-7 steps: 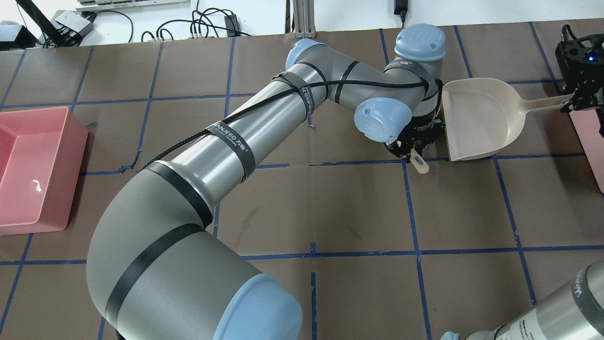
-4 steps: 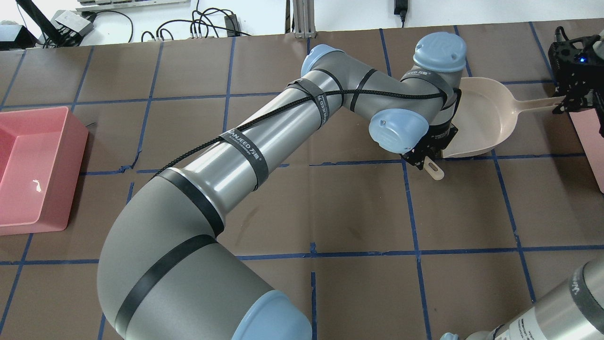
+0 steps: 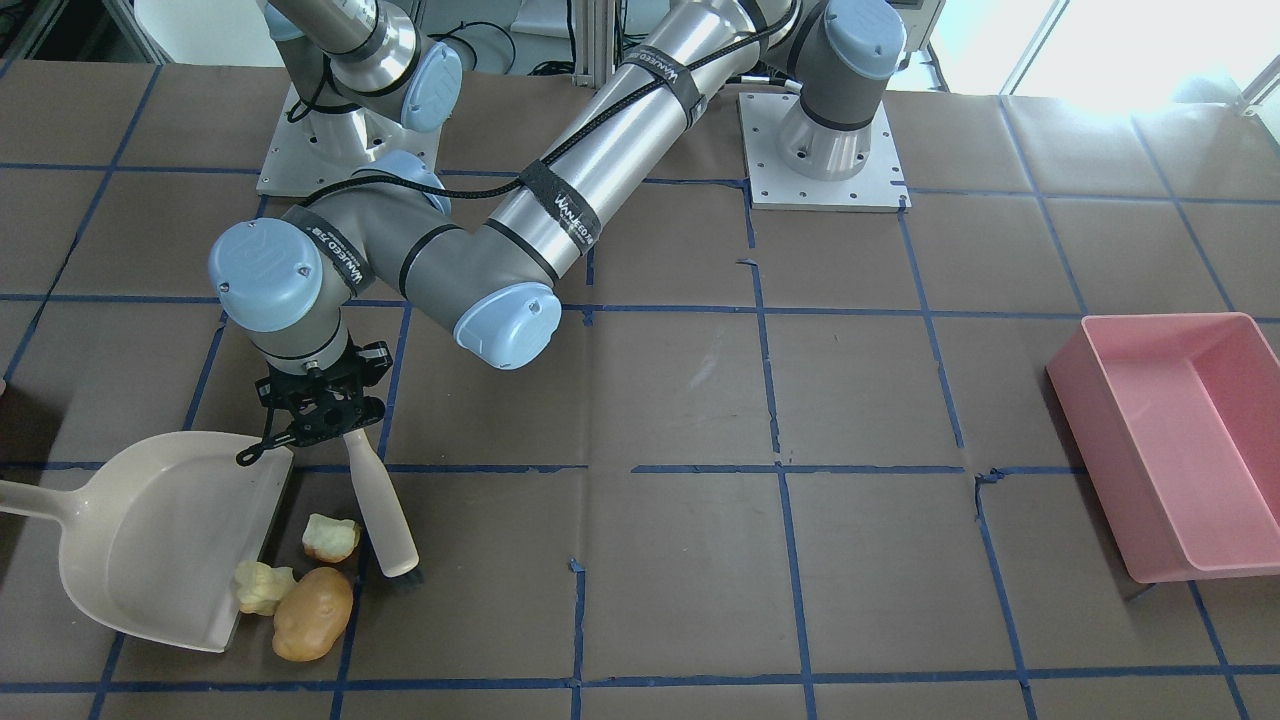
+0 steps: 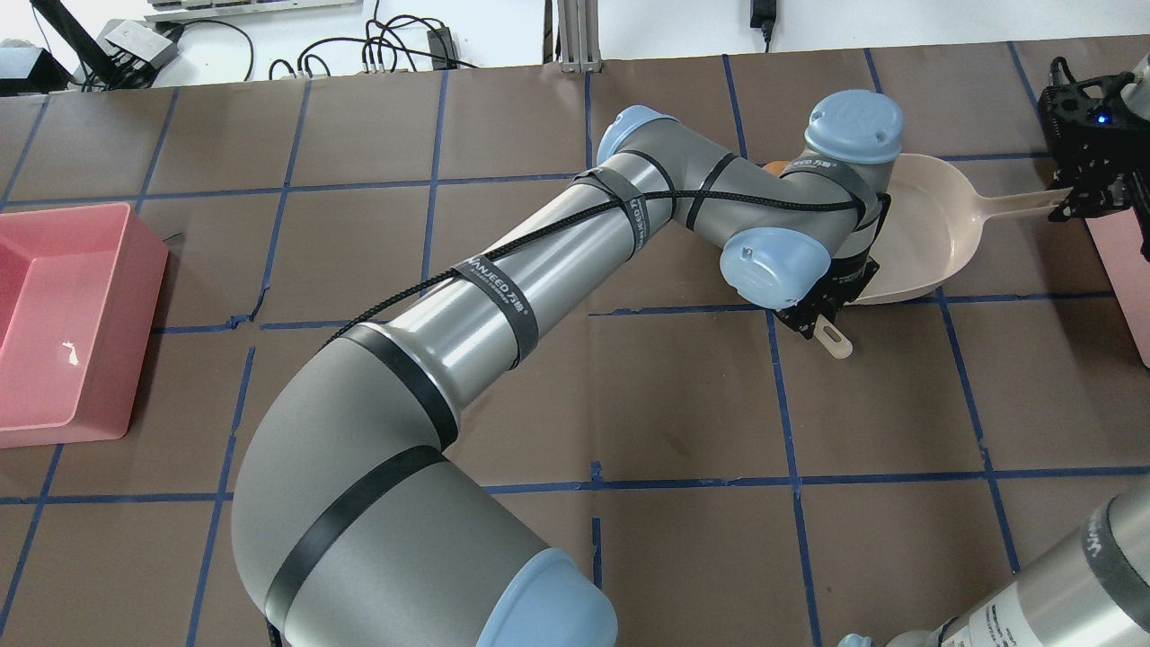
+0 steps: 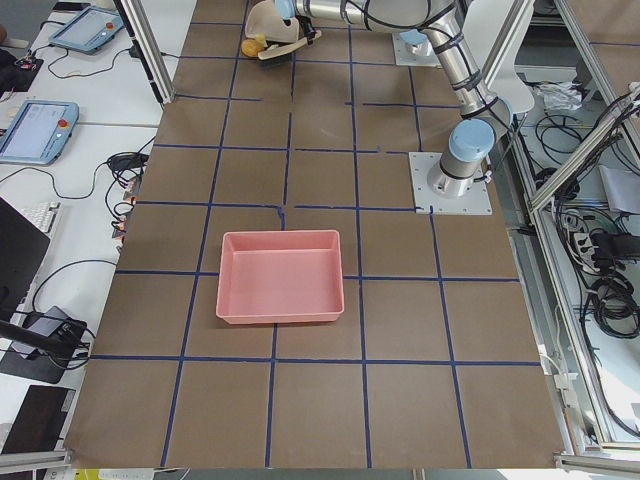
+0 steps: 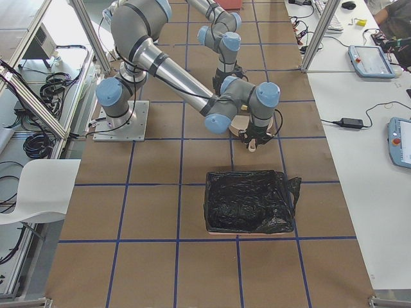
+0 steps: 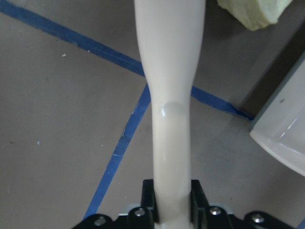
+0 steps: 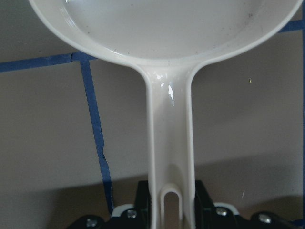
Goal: Sweep and dump trash in nearest bin
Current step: 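Sweep the bread and potato pieces into the dustpan with the left gripper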
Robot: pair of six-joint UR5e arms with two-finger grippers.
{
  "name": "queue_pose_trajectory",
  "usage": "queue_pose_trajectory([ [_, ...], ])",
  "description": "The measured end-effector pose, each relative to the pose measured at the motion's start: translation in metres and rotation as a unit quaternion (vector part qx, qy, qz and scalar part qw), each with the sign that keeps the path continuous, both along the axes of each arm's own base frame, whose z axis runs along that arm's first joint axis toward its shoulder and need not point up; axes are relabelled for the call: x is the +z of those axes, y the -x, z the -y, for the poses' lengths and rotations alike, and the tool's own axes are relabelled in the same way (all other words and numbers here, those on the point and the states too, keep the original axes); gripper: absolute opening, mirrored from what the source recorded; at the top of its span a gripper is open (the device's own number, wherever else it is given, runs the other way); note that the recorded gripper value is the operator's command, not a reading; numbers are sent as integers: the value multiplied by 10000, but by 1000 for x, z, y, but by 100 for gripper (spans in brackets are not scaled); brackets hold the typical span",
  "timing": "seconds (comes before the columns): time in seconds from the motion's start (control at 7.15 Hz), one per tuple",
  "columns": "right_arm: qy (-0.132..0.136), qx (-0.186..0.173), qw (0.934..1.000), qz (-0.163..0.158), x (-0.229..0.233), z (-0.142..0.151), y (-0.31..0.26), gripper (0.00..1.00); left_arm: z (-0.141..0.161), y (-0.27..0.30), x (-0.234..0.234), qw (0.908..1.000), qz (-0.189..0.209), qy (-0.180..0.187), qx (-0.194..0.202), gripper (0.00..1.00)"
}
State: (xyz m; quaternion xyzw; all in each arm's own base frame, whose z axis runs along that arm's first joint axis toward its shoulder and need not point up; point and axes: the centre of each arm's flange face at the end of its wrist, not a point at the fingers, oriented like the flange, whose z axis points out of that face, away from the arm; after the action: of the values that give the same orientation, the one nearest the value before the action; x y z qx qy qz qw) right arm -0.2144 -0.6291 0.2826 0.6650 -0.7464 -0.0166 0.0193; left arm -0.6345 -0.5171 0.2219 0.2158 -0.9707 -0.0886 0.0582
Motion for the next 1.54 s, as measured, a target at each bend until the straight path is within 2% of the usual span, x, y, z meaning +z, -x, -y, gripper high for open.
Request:
queue_pose_trajectory([
  [0.56, 24, -53, 10000, -1, 1, 0, 0, 0, 2, 13, -10, 9978, -117, 141, -638, 0],
  [0.98, 4, -32, 10000, -63, 0, 0, 1, 0, 11, 21, -8, 9965, -205, 274, -761, 0],
  [1.12, -15, -33, 9999, -115, -1, 0, 2, 0, 11, 23, -8, 9947, -239, 316, -946, 0],
  [1.26, -19, -45, 9999, -133, -2, 0, 3, 0, 7, 27, -8, 9899, -302, 379, -1335, 0],
  [1.54, 9, -82, 9999, -110, -2, 1, 3, 0, -17, 47, -7, 9709, -482, 563, -2278, 0],
])
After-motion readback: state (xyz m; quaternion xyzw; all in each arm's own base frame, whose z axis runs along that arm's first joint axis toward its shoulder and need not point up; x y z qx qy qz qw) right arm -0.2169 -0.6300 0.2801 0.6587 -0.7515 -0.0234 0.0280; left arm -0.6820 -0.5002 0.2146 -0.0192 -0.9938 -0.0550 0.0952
